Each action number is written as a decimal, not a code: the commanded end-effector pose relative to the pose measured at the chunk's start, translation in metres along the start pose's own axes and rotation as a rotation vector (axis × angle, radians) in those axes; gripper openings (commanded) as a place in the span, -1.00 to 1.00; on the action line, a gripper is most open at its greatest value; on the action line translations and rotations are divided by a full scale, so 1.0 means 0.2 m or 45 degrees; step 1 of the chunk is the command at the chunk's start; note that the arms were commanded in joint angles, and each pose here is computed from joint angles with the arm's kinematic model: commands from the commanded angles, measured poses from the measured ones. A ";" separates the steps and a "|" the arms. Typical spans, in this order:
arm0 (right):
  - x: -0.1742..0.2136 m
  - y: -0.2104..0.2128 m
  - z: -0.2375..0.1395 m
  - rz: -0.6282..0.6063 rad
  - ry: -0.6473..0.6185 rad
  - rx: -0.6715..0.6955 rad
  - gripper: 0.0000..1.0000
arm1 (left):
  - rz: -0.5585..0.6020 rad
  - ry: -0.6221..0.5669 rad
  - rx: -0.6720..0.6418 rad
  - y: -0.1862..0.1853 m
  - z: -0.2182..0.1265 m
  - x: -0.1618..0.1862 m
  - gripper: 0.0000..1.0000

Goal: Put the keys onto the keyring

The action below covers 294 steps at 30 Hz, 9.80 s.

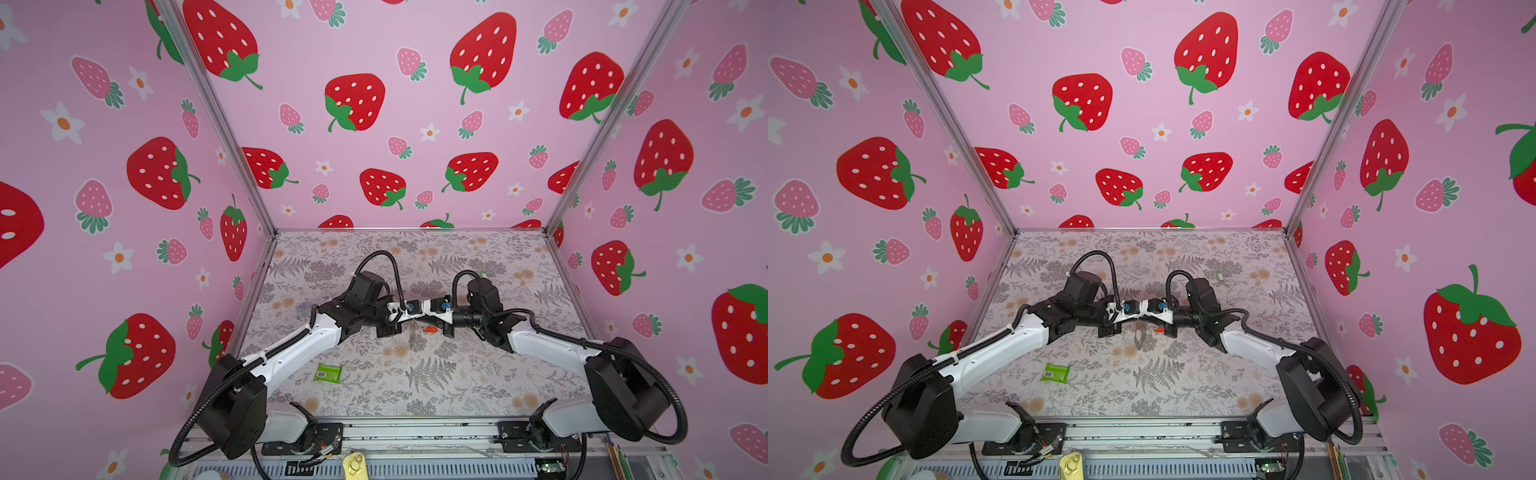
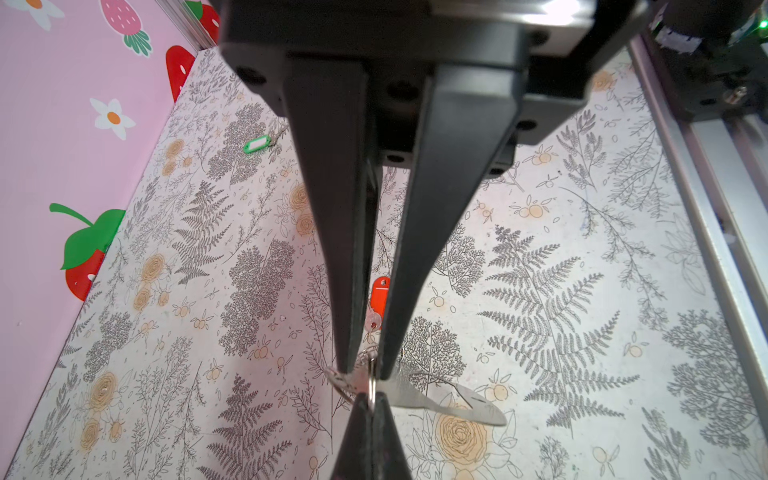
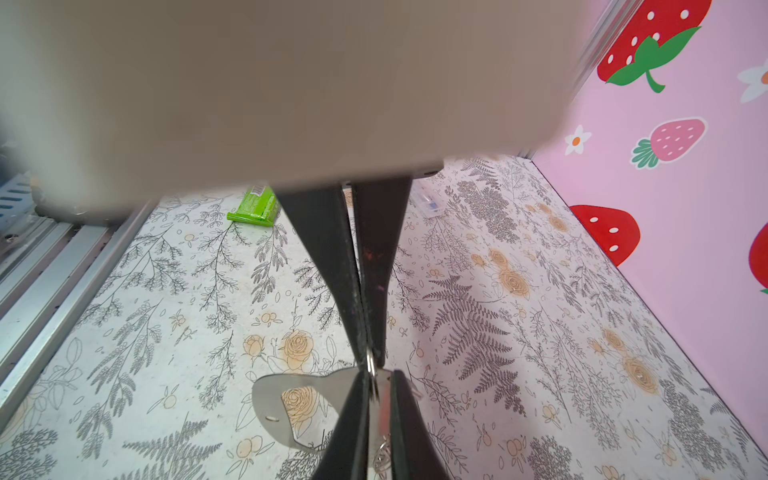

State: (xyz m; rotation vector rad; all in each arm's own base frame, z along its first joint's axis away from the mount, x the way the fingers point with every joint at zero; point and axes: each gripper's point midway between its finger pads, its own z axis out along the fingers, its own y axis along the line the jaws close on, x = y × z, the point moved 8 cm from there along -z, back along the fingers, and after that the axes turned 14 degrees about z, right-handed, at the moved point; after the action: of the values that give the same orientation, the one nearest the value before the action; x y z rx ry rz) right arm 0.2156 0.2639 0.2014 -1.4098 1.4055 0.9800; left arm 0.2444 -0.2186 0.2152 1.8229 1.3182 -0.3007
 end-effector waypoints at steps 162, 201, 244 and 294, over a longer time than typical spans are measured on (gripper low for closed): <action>0.05 0.05 -0.02 0.065 -0.197 -0.058 -0.57 | -0.203 -0.096 0.171 0.02 0.02 -0.03 -1.00; 0.10 0.09 -0.02 0.102 -0.274 -0.110 -1.00 | -0.265 -0.440 -0.047 -0.06 0.01 0.08 -0.53; 0.04 0.03 -0.06 0.063 -0.183 -0.010 -0.59 | -0.166 -0.090 0.133 0.00 -0.02 -0.05 -1.00; 0.14 0.15 -0.09 0.039 -0.368 -0.034 -1.00 | -0.301 -0.366 0.018 -0.10 0.01 0.04 -0.50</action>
State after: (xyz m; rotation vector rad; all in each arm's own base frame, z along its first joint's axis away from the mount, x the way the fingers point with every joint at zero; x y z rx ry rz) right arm 0.1899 0.2393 0.1754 -1.2154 1.2521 1.1378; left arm 0.2286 -0.2072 0.1939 1.5924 1.3966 -0.6308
